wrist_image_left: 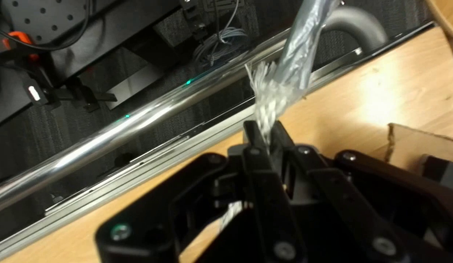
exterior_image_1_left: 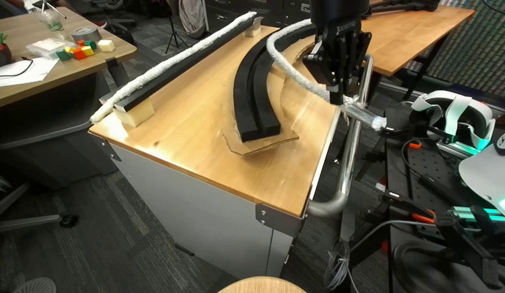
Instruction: Pick up the rope from the board and put it on the table
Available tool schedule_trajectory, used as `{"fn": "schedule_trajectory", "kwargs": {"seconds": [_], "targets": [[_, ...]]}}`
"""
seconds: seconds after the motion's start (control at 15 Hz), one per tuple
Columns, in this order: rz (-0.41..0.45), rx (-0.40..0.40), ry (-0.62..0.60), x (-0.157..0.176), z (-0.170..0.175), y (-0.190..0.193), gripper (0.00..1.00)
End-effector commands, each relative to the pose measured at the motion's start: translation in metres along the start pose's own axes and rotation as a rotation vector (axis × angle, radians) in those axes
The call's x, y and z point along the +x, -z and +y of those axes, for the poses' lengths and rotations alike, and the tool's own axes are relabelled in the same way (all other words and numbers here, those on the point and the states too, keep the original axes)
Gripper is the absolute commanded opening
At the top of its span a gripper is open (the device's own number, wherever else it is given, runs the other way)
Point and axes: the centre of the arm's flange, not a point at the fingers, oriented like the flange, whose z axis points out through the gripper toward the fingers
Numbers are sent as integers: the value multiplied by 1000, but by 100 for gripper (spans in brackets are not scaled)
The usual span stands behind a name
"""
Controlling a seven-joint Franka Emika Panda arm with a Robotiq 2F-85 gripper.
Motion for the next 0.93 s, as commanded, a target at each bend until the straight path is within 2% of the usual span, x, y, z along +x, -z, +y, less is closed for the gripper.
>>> {"fn": "schedule_trajectory", "kwargs": {"seconds": [0.0, 0.33, 0.53, 0.87], "targets": [[68, 14, -81, 5, 33, -5, 3], [174, 145, -198, 38, 50, -13, 3], [202, 230, -259, 57, 46, -14, 3], [210, 276, -264, 63, 29, -22, 3]]}}
